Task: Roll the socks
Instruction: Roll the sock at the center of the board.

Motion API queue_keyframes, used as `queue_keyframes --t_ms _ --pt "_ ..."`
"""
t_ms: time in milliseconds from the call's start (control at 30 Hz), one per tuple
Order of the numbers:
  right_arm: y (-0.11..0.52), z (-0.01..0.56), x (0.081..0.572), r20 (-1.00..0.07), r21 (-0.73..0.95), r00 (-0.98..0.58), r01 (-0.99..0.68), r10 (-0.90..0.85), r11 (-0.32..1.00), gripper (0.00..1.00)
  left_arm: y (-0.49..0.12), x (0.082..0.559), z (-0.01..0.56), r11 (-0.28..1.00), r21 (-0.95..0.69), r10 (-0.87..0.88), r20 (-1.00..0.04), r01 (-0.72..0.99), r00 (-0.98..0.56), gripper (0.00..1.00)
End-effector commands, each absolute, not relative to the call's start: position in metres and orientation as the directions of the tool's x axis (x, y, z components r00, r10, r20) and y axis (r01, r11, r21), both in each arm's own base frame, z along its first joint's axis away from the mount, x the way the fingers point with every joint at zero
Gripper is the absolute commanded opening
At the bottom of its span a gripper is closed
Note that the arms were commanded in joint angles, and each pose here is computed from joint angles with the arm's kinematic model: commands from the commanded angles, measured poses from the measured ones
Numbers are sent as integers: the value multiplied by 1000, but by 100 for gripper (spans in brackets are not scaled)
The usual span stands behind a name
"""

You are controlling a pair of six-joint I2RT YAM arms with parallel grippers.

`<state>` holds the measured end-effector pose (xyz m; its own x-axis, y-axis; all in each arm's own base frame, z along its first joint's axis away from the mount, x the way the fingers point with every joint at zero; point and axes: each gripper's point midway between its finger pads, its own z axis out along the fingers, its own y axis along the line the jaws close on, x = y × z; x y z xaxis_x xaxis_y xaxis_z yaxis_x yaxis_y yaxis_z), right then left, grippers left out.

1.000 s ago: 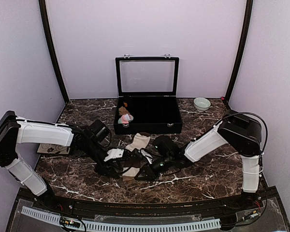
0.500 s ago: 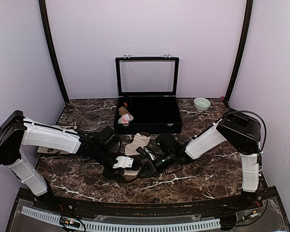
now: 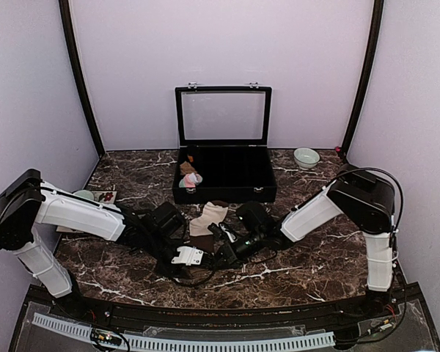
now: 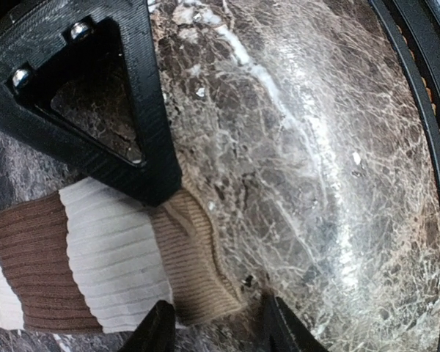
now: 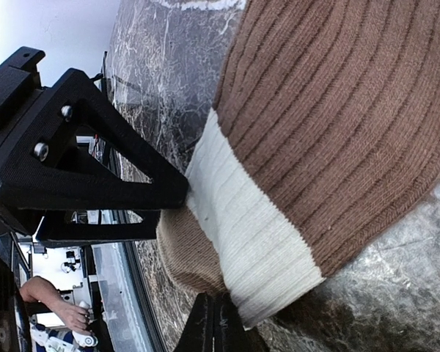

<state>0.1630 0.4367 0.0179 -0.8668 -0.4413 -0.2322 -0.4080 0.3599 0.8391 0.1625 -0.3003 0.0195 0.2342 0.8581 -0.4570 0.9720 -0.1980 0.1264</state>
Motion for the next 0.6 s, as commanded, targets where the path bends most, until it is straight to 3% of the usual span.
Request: queue_keyframes --t_ms 0,233,400,567 --pt "422 -14 160 -129 823 -897 -334 -422 460 0 -304 168 15 -178 157 865 -446 971 231 43" --pt "423 -10 160 -133 834 -905 -322 -404 448 0 -304 162 2 -201 157 885 -395 967 248 42" --pt "420 -9 157 -137 835 -904 -325 -404 444 0 -289 168 -8 -186 175 916 -325 967 235 27" --pt "417 -10 155 -137 836 -905 -323 -403 443 0 -281 172 -9 -172 201 926 -302 964 228 25"
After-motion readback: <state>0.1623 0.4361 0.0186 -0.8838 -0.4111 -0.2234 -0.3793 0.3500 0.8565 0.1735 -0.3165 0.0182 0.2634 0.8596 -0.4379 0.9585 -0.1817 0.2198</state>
